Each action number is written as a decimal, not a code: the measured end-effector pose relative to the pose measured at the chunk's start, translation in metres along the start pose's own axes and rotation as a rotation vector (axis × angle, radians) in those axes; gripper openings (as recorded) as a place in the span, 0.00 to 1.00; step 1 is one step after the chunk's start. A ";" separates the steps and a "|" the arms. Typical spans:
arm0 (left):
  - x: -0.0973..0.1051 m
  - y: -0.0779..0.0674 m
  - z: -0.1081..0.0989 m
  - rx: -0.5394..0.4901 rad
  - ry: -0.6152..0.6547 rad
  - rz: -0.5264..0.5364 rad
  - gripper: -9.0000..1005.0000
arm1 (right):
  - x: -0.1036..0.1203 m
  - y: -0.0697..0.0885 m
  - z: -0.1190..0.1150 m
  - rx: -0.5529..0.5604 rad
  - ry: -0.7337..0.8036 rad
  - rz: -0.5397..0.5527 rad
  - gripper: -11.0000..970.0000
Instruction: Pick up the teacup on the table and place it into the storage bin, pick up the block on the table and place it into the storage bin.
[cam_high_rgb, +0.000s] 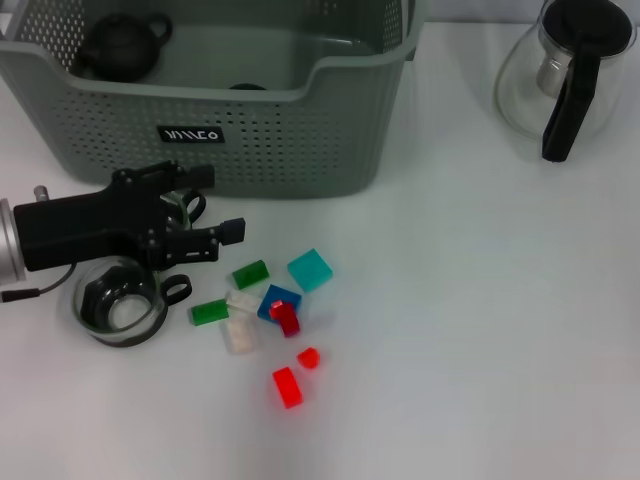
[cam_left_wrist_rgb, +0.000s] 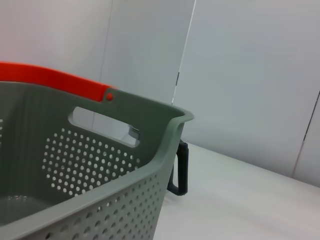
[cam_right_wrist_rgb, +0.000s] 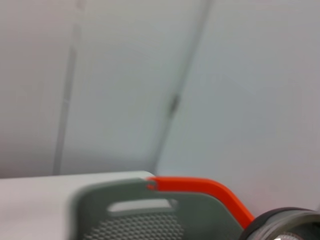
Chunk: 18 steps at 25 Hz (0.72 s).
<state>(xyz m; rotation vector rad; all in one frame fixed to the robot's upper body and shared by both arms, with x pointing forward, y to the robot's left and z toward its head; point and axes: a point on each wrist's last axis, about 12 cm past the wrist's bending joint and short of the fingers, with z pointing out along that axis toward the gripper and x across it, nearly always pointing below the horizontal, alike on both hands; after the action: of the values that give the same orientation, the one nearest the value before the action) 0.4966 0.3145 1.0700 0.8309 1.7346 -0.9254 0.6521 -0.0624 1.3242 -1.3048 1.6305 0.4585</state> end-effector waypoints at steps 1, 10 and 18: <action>0.000 0.000 0.000 0.000 0.000 0.001 0.87 | 0.003 -0.002 0.013 0.006 0.021 0.000 0.06; -0.001 0.001 0.000 -0.005 -0.004 0.007 0.87 | 0.039 0.006 0.090 0.043 0.171 -0.090 0.06; 0.001 0.001 -0.002 -0.018 -0.015 0.015 0.87 | 0.070 0.016 0.104 0.072 0.229 -0.106 0.06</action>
<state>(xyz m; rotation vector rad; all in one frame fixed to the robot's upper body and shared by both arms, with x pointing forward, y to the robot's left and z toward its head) 0.4961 0.3168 1.0696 0.8214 1.7193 -0.9028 0.6863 -0.0147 1.2129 -1.4222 1.7376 0.1889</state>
